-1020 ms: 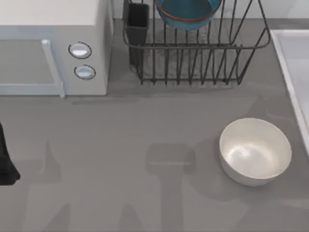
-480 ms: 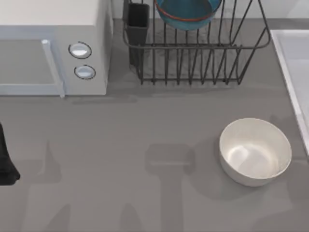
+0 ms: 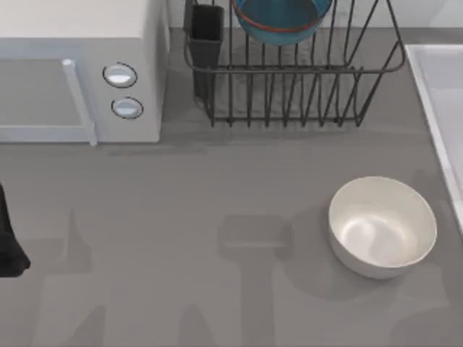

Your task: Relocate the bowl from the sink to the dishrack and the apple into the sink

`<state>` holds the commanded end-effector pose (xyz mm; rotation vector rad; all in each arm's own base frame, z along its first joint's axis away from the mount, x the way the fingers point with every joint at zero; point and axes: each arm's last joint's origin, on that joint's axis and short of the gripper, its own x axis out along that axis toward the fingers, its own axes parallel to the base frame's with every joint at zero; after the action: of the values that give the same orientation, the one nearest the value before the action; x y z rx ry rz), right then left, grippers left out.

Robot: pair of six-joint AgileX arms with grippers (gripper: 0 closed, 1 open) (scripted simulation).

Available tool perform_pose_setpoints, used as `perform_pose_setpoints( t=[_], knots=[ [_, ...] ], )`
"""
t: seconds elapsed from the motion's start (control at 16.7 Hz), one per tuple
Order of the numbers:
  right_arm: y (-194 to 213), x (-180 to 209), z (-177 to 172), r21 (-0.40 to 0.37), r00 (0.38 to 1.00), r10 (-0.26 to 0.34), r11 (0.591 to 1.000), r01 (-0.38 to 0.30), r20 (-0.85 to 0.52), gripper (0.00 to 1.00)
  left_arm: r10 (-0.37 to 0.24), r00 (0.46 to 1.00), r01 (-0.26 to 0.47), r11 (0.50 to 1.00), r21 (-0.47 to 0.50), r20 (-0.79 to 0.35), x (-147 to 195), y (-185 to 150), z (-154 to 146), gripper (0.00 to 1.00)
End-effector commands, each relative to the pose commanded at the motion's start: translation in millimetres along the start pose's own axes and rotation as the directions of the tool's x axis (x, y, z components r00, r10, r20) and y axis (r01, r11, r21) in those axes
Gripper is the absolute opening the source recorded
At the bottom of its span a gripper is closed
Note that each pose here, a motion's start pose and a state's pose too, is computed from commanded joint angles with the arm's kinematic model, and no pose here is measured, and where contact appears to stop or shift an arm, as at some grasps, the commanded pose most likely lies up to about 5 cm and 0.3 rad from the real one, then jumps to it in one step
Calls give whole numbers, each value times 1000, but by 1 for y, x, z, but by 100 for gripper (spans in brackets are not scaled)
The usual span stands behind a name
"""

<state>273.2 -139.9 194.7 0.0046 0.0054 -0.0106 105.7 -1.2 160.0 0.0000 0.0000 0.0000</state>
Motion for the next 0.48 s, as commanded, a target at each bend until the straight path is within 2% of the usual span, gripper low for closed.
perform_pose_setpoints(
  t=[0.48],
  knots=[
    [-5,5,-97,-8,1000,2,1000,-1,15,0,0,1000,0,1000,0,0,0,0,0,100]
  ],
)
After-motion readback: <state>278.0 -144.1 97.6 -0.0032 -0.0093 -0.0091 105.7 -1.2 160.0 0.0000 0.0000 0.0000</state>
